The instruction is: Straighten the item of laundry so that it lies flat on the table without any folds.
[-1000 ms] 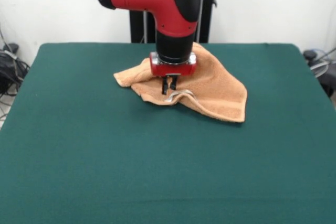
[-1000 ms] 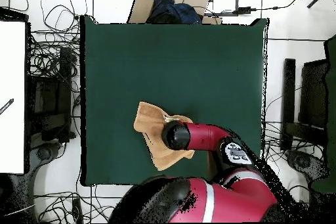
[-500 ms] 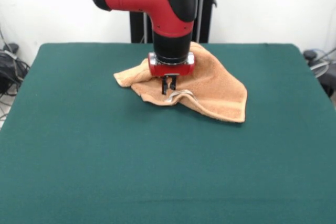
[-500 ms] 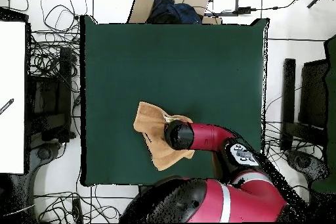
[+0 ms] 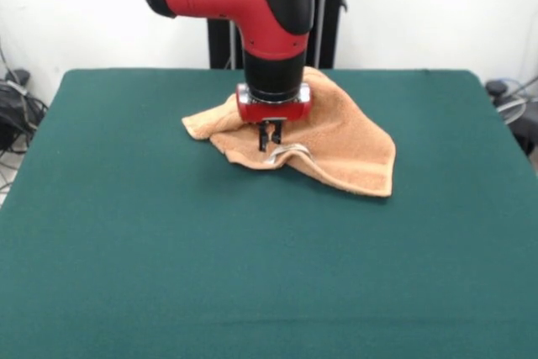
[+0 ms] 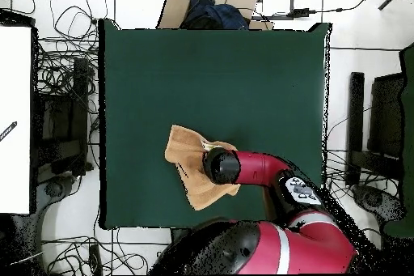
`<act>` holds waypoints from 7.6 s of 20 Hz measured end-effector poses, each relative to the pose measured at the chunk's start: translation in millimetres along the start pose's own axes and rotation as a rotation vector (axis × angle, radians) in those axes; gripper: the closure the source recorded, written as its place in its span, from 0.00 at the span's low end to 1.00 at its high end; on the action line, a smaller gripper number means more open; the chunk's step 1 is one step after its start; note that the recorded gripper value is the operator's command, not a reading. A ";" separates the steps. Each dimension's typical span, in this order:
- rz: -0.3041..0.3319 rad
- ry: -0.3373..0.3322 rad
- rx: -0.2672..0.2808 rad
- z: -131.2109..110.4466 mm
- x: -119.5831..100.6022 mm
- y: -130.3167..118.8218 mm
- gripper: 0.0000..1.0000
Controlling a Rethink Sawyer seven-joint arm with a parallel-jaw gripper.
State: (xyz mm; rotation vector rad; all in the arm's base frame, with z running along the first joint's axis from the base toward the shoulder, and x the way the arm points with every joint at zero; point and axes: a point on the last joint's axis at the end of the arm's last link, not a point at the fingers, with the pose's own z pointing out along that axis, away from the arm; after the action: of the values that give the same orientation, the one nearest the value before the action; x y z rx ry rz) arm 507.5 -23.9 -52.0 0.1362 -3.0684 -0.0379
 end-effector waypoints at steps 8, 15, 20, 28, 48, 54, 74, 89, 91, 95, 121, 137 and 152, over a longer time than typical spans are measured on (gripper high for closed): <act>-0.012 0.000 0.013 -21.1 -11.0 2.4 1.00; -0.040 0.003 0.018 -48.1 -29.8 15.4 1.00; -0.048 -0.012 0.014 -59.8 -44.5 20.3 1.00; -0.054 -0.048 -0.012 -62.8 -63.9 27.4 1.00; -0.076 -0.137 -0.053 -80.6 -106.3 43.3 1.00; -0.084 -0.163 -0.041 -93.9 -118.9 43.8 1.00; -0.101 -0.202 -0.069 -102.4 -137.3 57.7 0.00; -0.094 -0.198 -0.071 -100.8 -135.5 54.4 0.00; -0.090 -0.190 -0.073 -99.3 -131.4 51.9 0.00; -0.074 -0.170 -0.082 -95.4 -119.9 43.7 0.00; 0.016 -0.072 -0.145 -49.3 -74.2 11.6 0.00; -0.088 -0.051 -0.052 -54.8 -61.9 36.6 0.00; -0.101 -0.038 -0.029 -49.0 -56.1 31.9 0.00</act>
State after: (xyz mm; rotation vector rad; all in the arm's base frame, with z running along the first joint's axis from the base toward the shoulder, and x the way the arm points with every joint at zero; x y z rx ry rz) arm 563.9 11.9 -6.1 0.2921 -3.0947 -0.0919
